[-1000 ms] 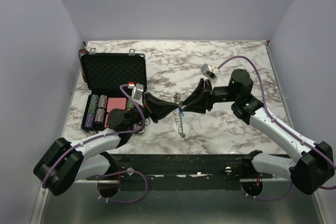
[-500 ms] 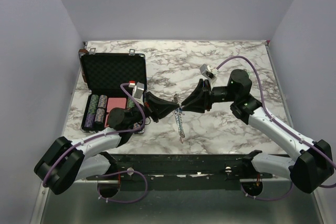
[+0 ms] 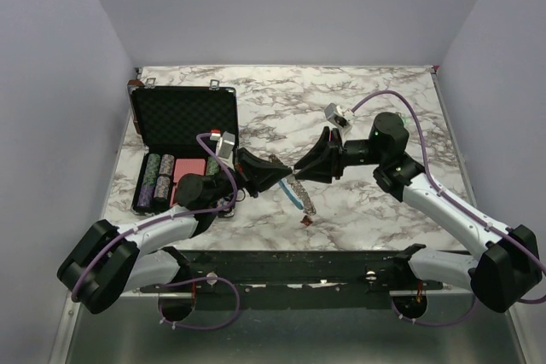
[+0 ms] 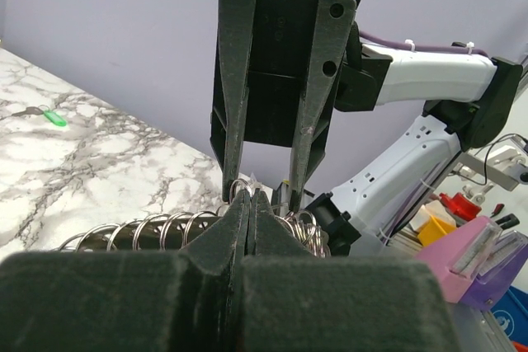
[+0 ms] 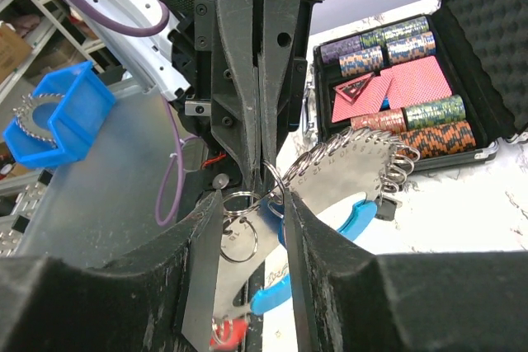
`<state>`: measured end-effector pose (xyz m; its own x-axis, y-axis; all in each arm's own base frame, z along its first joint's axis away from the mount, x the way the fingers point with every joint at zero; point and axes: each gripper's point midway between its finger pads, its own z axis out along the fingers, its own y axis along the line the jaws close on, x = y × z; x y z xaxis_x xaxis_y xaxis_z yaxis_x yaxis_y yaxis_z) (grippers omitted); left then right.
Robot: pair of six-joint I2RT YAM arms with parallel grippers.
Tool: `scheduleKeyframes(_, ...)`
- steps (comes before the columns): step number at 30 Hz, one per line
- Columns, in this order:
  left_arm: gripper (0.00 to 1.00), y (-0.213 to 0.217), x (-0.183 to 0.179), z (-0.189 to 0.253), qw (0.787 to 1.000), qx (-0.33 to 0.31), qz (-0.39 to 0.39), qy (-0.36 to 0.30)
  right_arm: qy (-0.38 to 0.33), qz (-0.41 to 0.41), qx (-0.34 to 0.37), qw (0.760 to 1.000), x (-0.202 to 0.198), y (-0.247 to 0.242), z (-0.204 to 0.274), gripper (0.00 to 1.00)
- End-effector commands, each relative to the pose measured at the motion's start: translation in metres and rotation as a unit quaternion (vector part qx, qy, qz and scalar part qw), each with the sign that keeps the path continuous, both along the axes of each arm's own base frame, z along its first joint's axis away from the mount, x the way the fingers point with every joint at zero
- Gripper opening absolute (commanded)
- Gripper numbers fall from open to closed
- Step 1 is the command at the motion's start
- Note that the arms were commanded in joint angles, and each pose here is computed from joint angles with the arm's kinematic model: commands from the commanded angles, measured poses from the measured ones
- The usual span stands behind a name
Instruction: Put the keys on the keyring
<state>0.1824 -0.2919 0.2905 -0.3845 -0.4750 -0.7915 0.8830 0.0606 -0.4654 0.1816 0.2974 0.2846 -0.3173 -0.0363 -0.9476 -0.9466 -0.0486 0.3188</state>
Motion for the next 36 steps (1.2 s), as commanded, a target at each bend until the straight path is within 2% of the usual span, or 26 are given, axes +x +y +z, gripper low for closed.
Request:
scheduleKeyframes(1, 0.00, 0.013, -0.024, 0.059, 0.990, -0.086, -0.015, -0.113, -0.012, 0.000, 0.009, 1.000, 0.001, 0.005, 0.004, 0.44)
scheduleKeyframes(7, 0.00, 0.014, -0.026, 0.057, 0.990, -0.083, -0.013, -0.113, -0.027, 0.000, 0.019, 0.999, 0.001, 0.002, 0.016, 0.48)
scheduleKeyframes(16, 0.00, 0.016, -0.025, 0.051, 0.991, -0.072, -0.002, -0.110, -0.053, 0.043, 0.049, 0.996, -0.014, -0.006, 0.042, 0.44)
scheduleKeyframes(27, 0.00, 0.018, -0.029, 0.054, 0.990, -0.071, -0.006, -0.118, -0.035, -0.003, 0.031, 0.999, 0.003, -0.006, 0.027, 0.44)
scheduleKeyframes(36, 0.00, 0.017, -0.028, 0.056, 0.990, -0.074, -0.007, -0.118, -0.020, 0.008, 0.027, 0.999, -0.004, 0.001, 0.018, 0.41)
